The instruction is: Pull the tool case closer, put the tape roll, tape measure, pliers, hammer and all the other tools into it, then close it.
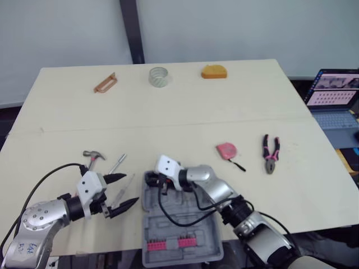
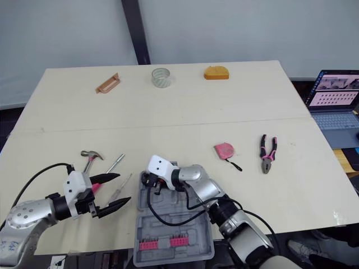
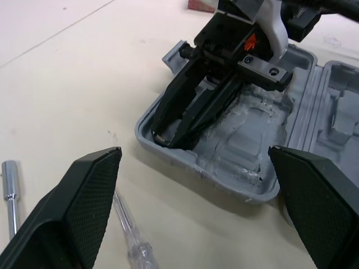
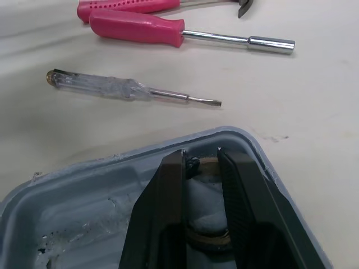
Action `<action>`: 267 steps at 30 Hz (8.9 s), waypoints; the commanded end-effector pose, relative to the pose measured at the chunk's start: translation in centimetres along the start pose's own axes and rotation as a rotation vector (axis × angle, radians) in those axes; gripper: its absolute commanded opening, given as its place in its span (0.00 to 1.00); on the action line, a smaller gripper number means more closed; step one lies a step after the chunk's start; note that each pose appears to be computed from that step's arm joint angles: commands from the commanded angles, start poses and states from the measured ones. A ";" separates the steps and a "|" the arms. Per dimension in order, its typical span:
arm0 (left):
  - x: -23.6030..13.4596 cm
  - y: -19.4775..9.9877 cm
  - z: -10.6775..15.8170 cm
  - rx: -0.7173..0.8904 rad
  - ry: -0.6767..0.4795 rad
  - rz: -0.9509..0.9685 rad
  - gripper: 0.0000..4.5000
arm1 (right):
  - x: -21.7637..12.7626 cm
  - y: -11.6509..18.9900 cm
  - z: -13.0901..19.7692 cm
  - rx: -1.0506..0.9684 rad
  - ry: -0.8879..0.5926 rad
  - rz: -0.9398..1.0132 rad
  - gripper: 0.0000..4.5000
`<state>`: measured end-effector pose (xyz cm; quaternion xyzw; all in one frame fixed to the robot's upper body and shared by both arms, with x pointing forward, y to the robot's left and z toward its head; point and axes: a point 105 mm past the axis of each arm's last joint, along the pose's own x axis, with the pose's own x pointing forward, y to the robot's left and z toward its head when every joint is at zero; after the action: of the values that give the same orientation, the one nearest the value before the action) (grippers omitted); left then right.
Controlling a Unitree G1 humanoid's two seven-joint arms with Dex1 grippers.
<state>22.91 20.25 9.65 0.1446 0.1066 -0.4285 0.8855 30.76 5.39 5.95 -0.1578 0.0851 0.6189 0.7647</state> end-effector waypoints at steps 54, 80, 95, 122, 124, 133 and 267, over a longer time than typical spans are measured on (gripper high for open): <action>-15.0 5.0 -5.2 -0.184 0.207 0.460 1.00 | -36.1 -4.7 -8.0 0.387 0.157 -0.632 0.99; 8.5 -2.4 7.4 0.128 -0.228 -0.282 1.00 | -23.7 -7.7 -8.1 0.331 0.252 -0.652 0.99; 11.5 -2.9 8.7 0.150 -0.289 -0.350 1.00 | -22.7 -7.4 -9.4 0.340 0.273 -0.662 0.50; 11.1 -4.2 6.9 0.292 -0.204 -0.499 1.00 | -22.7 4.4 -10.3 0.528 0.311 -0.487 0.02; 10.9 -4.3 6.6 0.296 -0.190 -0.520 1.00 | -22.6 5.3 -10.4 0.548 0.313 -0.485 0.02; 10.5 -4.5 6.3 0.300 -0.174 -0.552 1.00 | -22.6 8.1 -10.5 0.610 0.322 -0.492 0.02; 9.0 -2.5 4.1 0.340 -0.130 -0.356 1.00 | -12.3 -2.9 0.4 -0.402 0.813 0.024 0.65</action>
<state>26.58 10.91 9.11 0.2407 0.0239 -0.6024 0.7607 30.70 -6.79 10.06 -0.5209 0.2790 0.5207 0.6162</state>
